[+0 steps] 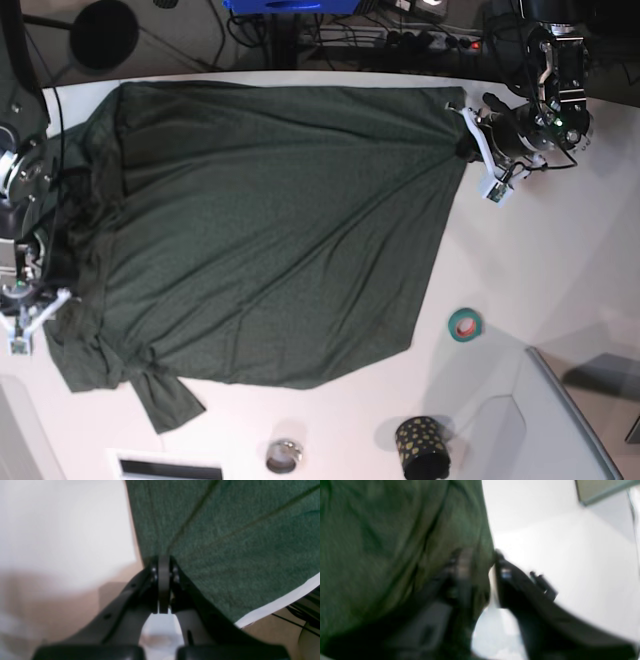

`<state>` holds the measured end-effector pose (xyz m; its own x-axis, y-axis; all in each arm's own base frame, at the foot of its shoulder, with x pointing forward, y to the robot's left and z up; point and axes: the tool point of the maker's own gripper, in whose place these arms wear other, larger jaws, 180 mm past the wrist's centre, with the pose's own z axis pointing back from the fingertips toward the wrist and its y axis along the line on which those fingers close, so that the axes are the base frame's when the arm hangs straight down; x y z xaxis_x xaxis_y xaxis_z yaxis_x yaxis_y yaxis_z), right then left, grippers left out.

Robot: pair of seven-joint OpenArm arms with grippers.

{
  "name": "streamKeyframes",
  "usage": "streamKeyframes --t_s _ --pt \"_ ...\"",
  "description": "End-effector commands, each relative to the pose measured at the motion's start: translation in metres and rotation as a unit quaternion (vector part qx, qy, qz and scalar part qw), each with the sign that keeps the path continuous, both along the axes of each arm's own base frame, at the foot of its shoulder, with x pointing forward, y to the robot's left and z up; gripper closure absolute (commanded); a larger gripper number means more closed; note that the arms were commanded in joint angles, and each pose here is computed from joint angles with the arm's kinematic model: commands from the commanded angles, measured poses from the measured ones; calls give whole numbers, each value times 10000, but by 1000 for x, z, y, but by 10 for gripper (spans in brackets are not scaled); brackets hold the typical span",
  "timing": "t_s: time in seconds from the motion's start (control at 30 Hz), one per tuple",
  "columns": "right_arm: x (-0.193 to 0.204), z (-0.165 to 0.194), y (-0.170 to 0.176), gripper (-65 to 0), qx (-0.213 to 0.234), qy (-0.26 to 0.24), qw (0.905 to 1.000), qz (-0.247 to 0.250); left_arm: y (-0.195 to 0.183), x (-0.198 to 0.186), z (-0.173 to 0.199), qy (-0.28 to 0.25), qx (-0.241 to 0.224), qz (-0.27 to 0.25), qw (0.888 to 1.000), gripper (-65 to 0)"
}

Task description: Layout the t-shirt on the table in an organized manner, then fold the t-shirt properly

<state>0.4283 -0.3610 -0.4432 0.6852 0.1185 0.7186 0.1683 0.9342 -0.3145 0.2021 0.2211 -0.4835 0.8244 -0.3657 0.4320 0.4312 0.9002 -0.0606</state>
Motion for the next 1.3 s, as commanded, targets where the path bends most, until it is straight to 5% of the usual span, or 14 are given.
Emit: streamKeyframes --t_s 0.0,0.07,0.23,0.37,0.47,0.87,1.03,1.27 --pt "12 31 -29 -285 -370 -316 9983 -322 5 5 8 -121 112 -54 9998 0" --pt "-1 27 -45 -333 -505 29 9960 -734 3 10 15 -240 141 -110 9996 0" --pt "-29 26 -65 -212 -693 184 9945 -761 -9 21 36 -614 151 -254 9977 0" --pt "-65 24 -51 -101 -35 136 9958 -903 -23 30 41 -709 80 -252 9971 0" --pt "-87 34 -23 0 438 343 9969 -565 -33 39 38 -663 -19 -196 9976 0" --pt "-135 -28 -3 -9 1037 1375 9839 -475 -22 39 8 -201 -160 97 9996 0" --pt "-166 -37 -41 -8 1133 1354 9730 -1487 -16 33 6 -135 -100 100 9998 0" --pt "-184 -38 -61 -8 985 1341 9669 -1933 -15 24 -8 -39 -253 214 9994 0"
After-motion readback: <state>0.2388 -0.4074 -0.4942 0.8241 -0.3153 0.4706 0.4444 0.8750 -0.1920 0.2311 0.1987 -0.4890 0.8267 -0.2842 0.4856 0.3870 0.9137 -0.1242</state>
